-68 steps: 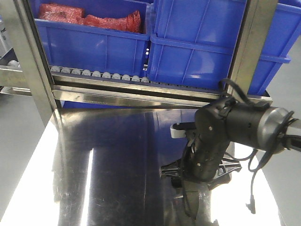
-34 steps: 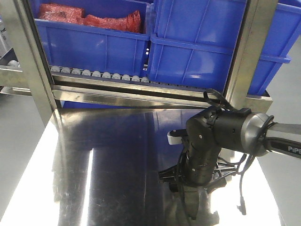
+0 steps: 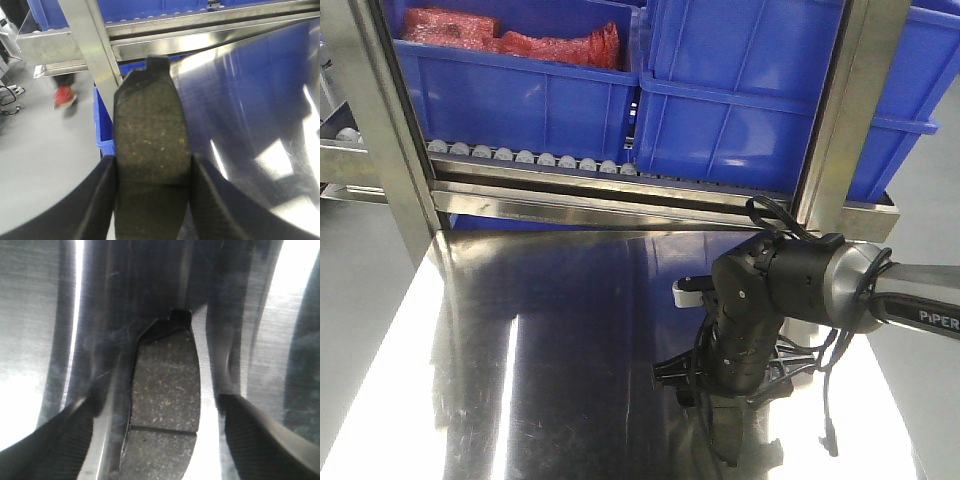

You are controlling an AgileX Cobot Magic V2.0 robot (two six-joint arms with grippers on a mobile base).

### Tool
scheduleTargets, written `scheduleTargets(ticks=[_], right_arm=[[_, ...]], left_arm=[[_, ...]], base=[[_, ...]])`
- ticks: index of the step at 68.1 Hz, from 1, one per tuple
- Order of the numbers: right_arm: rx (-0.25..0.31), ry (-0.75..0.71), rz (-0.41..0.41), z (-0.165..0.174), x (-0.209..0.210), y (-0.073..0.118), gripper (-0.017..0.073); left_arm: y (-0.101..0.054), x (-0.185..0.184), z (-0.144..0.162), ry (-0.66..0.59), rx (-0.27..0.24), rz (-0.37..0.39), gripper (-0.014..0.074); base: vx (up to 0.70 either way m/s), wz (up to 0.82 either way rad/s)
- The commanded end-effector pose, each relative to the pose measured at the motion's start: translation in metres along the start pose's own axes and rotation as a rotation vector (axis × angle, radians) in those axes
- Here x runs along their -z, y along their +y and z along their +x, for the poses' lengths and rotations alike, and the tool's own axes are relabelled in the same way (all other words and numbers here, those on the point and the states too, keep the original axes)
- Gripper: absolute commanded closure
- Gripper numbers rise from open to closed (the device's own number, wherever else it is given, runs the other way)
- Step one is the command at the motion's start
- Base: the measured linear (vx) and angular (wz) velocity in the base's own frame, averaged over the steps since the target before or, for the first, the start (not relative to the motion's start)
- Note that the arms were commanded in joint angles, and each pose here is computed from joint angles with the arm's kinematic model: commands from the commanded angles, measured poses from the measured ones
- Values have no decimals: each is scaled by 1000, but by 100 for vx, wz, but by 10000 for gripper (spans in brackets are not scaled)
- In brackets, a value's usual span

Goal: Move and align brake pads A on conveyor
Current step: 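Lower the right gripper around the brake pad and close it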

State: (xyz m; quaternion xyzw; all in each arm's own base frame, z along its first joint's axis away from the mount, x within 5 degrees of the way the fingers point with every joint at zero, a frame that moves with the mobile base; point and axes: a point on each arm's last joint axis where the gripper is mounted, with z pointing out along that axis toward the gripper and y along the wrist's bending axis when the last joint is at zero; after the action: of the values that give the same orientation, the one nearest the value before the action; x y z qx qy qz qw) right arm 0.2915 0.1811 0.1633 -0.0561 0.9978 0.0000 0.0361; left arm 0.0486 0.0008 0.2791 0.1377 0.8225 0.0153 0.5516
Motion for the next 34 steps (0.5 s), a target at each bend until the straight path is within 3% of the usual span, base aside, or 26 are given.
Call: scheduleTargets(ticks=[1, 12, 23, 34], right_arm=[[3, -87, -29, -8, 20, 0, 131], [-6, -84, -16, -9, 16, -1, 316], [9, -66, 19, -9, 12, -3, 579], [13, -106, 7, -9, 24, -4, 572]], left_arm=[[2, 4, -16, -110, -10, -5, 600], [2, 4, -16, -110, -10, -5, 600], [2, 4, -16, -110, -10, -5, 600], [2, 4, -16, -110, -10, -5, 600]], base=[[0, 0], [0, 0], [0, 0], [0, 0]])
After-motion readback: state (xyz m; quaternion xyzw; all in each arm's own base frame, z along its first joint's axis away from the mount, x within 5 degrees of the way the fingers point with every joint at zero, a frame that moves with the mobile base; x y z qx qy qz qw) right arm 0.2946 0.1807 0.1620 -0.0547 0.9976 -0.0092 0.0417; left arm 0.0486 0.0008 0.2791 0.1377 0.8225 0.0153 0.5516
